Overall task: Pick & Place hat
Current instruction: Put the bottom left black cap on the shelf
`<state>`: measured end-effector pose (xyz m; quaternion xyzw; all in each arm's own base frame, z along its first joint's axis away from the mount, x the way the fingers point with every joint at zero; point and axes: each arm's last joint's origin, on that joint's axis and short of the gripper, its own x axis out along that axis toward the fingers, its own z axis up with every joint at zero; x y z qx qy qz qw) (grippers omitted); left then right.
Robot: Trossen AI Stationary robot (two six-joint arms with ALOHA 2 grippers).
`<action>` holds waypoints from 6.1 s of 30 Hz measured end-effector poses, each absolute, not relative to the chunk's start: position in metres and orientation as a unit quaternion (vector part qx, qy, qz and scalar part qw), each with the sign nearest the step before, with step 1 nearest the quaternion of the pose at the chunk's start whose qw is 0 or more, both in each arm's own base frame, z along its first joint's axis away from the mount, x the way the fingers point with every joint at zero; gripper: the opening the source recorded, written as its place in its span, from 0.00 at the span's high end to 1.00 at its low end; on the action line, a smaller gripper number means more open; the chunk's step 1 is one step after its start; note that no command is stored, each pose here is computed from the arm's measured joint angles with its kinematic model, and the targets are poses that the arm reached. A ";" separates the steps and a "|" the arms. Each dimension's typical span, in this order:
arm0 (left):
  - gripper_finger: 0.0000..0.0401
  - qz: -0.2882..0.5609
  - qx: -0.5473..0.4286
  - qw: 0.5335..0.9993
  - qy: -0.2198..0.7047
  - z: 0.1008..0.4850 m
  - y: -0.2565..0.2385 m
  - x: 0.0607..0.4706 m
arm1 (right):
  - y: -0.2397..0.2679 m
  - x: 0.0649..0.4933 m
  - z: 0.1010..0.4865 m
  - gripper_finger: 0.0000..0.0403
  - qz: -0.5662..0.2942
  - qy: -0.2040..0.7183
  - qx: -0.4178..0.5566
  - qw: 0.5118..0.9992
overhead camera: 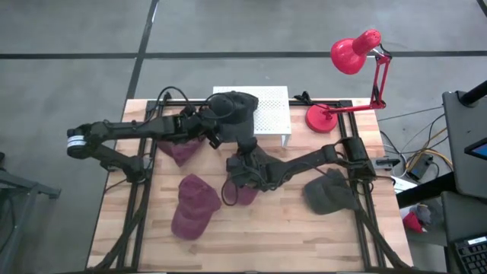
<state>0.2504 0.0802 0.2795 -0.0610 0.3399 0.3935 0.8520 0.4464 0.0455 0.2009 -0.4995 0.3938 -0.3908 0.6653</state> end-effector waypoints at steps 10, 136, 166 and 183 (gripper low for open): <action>0.59 0.396 -0.060 0.852 0.337 0.280 0.082 0.250 | 0.046 0.445 0.200 0.87 -0.390 0.407 -0.514 0.646; 0.59 0.206 -0.240 0.938 0.139 0.311 -0.146 0.160 | 0.221 0.380 0.244 0.88 0.039 0.287 0.287 0.913; 0.59 0.171 -0.106 0.968 0.153 0.337 -0.104 0.116 | 0.017 0.400 0.260 0.96 0.345 0.055 0.200 0.916; 0.59 0.249 -0.073 0.963 0.074 0.332 -0.086 0.105 | -0.032 0.400 0.247 0.96 0.257 0.101 0.217 0.937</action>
